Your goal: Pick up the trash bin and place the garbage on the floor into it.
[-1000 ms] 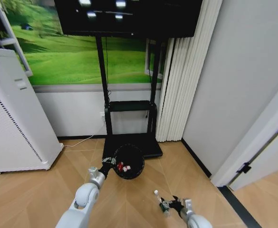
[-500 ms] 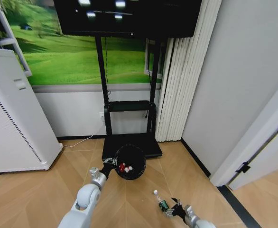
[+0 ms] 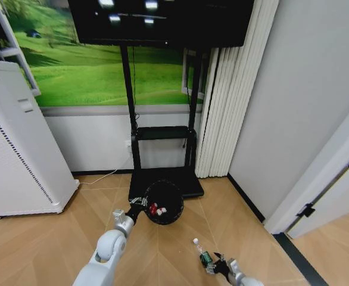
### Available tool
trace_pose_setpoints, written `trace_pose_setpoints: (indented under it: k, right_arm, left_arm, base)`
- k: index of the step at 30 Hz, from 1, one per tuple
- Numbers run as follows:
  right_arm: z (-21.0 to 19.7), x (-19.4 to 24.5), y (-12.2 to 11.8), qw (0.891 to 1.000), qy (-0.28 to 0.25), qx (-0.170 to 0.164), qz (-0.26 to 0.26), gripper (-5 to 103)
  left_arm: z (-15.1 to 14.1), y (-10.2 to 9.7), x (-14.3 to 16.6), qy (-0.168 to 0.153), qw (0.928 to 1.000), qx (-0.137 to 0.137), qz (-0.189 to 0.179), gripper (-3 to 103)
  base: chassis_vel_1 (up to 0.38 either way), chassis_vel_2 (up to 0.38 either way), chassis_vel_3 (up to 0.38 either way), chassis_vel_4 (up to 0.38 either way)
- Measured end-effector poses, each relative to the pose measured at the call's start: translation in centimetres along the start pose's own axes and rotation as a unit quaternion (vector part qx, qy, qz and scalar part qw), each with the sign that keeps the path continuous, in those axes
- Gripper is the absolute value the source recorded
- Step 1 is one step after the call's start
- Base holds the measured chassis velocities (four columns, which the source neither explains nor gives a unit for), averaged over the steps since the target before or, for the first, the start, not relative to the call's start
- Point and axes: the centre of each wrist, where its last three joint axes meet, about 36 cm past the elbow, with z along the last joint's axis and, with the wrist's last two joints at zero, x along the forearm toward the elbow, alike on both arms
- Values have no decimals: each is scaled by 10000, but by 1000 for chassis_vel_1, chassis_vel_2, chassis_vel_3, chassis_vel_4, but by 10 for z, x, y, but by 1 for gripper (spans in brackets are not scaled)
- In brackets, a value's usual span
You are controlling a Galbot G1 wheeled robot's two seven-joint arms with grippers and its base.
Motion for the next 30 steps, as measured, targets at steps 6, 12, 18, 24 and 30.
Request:
trace_pose_setpoints:
  k: [6, 12, 18, 24, 30]
  right_arm:
    - [4, -1, 5, 10000, 16, -17, 14, 64]
    - [-3, 4, 5, 9998, -142, 80, 71, 42]
    - [-42, 23, -17, 9964, -722, 111, 432, 33]
    - [-145, 72, -40, 9714, -2077, -413, 1078, 27]
    - [-196, 100, -29, 9574, -2646, -452, 1065, 27]
  left_arm:
    - [-1, -1, -2, -19, 10000, 3, 26, 7]
    - [-1, 1, -5, -26, 10000, 50, -15, 7]
    - [3, 8, -6, -2, 9999, 90, -123, 7]
    - [13, 14, -13, 21, 9976, 662, -224, 7]
    - [28, 7, -24, 167, 9937, 1074, -277, 7]
  base:
    - [0, 0, 0, 0]
    - [0, 0, 0, 0]
    - [0, 0, 0, 0]
    - [0, 0, 0, 0]
    - [0, 0, 0, 0]
